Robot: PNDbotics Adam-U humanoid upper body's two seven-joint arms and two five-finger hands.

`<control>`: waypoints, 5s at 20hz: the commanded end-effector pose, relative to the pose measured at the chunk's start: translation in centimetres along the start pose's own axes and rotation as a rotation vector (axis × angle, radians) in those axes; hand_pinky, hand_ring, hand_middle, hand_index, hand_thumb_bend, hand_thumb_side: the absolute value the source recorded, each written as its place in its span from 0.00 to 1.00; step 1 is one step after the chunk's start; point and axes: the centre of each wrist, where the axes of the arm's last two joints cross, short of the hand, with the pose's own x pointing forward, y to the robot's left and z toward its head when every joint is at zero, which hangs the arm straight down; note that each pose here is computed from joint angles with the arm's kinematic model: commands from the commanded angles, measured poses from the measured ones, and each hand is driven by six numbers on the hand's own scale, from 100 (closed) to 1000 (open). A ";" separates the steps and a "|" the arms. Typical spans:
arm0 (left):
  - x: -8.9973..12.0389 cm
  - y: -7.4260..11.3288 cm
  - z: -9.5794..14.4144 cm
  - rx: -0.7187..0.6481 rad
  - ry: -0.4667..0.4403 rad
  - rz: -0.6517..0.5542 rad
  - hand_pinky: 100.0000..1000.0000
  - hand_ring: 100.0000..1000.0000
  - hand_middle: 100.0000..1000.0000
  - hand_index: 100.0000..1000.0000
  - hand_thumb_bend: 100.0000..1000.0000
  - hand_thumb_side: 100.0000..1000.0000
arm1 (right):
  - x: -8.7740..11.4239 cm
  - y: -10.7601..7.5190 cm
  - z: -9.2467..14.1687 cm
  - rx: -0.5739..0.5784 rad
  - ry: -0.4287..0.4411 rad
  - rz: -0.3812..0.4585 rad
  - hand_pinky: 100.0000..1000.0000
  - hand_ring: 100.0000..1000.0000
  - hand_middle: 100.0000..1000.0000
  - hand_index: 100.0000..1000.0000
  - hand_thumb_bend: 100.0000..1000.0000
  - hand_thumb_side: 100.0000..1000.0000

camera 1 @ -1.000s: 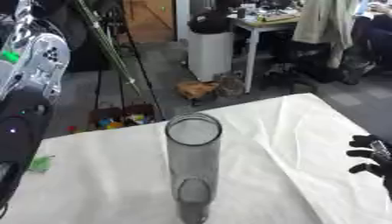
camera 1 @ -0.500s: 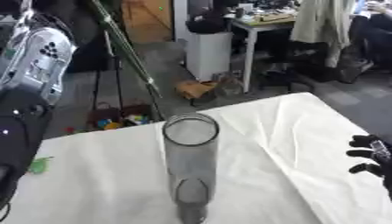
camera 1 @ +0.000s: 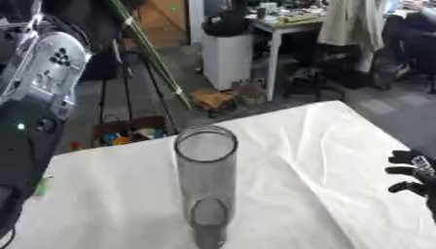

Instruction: Arrange flowers into the vase.

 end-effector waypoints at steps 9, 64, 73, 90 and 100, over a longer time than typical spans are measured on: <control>0.3 -0.6 -0.3 -0.045 0.020 -0.028 0.00 0.00 0.00 0.01 0.24 0.00 | 0.8 -0.8 -0.5 -0.006 -0.024 0.018 0.43 0.67 0.66 0.75 0.00 0.82; -4.1 -0.5 0.7 -0.089 0.186 -0.050 0.00 0.00 0.00 0.01 0.19 0.00 | 1.0 -0.5 -1.0 0.005 -0.039 0.012 0.42 0.68 0.66 0.75 0.00 0.82; -5.6 0.1 1.1 -0.086 0.230 -0.073 0.00 0.00 0.00 0.02 0.18 0.00 | 1.0 -0.4 -1.0 0.010 -0.038 0.010 0.42 0.68 0.66 0.75 0.00 0.82; -7.2 0.3 1.7 -0.133 0.248 -0.193 0.00 0.00 0.03 0.13 0.60 0.00 | 1.0 -0.4 -1.1 0.012 -0.041 0.007 0.42 0.68 0.66 0.75 0.00 0.82; -7.8 0.5 1.9 -0.176 0.224 -0.223 0.18 0.13 0.20 0.28 0.80 0.08 | 0.9 -0.4 -1.1 0.012 -0.039 0.007 0.42 0.68 0.66 0.75 0.00 0.82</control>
